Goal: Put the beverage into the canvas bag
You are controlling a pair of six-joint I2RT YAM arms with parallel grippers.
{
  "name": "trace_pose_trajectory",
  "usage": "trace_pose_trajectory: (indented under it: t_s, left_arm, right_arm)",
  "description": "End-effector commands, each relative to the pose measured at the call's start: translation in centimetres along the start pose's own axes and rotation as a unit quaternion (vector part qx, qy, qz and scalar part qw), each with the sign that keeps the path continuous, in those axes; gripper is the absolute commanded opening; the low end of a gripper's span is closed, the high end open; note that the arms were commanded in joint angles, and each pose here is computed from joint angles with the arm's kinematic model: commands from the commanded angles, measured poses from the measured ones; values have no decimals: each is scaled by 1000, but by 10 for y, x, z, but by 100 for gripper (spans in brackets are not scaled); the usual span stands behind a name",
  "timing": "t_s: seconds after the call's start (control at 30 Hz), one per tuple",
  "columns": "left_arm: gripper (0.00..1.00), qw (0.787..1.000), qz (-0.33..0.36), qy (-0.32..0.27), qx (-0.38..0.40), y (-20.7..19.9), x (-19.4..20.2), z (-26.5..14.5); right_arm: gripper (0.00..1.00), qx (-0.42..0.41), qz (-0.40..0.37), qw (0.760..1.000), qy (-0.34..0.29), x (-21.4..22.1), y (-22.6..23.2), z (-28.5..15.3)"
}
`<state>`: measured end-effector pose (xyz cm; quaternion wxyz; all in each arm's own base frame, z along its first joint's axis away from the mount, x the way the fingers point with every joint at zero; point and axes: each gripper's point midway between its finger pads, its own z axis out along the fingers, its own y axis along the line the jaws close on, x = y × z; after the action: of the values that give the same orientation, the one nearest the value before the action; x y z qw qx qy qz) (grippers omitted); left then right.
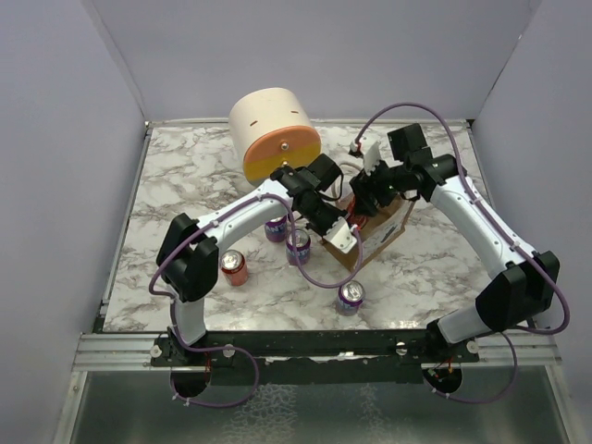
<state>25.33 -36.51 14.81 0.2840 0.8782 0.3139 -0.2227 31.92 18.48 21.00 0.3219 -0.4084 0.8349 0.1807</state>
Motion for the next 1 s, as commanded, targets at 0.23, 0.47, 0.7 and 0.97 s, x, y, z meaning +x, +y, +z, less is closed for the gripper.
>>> trace_pose_trajectory:
  t_s: [0.23,0.47,0.7,0.97]
  left_arm:
    - [18,1000,3,5,-29,2,-7,-8]
    - [28,999,-11,10,-43,4,-3,-7]
    - [39,998,-21,31,-47,0,-1,-15]
    - [44,998,-22,45,-40,-11,4,-18]
  right_arm:
    - [1,4,-9,1000,-25,-2,7,28]
    - [1,18,1,1000,-22,2,7,40]
    - [1,22,2,999,-27,3,8,45]
    - [1,10,8,999,-34,1,13,52]
